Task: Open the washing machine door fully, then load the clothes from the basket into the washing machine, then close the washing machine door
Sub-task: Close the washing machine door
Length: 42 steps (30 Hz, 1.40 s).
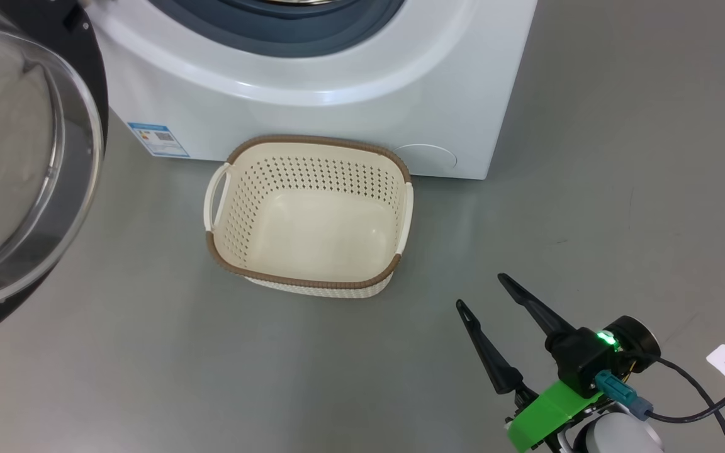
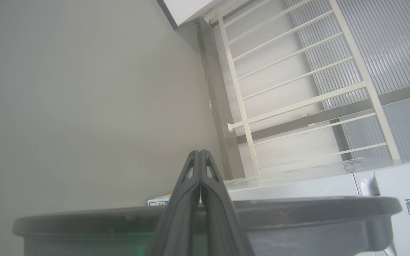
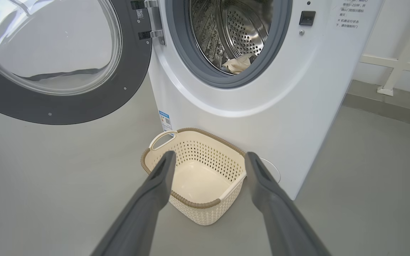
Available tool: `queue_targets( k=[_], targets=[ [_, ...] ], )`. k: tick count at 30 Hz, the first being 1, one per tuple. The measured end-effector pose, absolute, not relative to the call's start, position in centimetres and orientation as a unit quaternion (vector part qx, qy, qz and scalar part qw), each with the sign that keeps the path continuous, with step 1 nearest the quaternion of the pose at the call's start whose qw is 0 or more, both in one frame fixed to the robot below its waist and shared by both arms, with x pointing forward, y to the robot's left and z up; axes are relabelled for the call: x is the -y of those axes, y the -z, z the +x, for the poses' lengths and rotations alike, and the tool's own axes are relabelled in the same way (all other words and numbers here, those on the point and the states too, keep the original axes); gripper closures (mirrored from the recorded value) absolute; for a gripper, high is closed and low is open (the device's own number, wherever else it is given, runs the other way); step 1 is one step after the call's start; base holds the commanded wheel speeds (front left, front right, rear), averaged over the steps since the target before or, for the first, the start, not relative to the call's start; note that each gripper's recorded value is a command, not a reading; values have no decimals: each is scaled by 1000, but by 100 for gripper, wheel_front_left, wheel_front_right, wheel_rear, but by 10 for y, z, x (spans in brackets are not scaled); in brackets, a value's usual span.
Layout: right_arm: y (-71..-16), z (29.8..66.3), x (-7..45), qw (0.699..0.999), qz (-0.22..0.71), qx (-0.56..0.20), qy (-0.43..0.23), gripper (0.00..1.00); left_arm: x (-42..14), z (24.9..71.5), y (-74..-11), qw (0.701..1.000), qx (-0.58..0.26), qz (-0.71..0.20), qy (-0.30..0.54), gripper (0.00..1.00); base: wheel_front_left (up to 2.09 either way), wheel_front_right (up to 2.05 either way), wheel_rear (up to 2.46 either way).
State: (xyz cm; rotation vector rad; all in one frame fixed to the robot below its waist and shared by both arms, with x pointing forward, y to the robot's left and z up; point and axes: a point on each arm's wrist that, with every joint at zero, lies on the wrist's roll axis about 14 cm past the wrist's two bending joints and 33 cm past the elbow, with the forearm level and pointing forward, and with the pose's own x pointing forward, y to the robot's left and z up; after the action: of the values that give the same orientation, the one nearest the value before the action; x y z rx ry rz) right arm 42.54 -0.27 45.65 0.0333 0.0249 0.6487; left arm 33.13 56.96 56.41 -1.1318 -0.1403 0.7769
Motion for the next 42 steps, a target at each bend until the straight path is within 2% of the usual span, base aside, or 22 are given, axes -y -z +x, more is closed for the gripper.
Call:
queue_targets(
  k=[9, 24, 42],
  targets=[
    [-464, 423, -3, 947, 22, -6, -320, 0, -555, 333, -571, 796, 17, -519, -311, 100, 0, 0, 0],
    [-480, 416, -12, 946, 26, 11, -324, 0, -518, 327, -574, 803, -15, -557, -210, 100, 0, 0, 0],
    [-490, 405, -14, 946, 26, 19, -324, 0, -436, 334, -566, 816, -84, -569, -59, 100, 0, 0, 0]
  ],
)
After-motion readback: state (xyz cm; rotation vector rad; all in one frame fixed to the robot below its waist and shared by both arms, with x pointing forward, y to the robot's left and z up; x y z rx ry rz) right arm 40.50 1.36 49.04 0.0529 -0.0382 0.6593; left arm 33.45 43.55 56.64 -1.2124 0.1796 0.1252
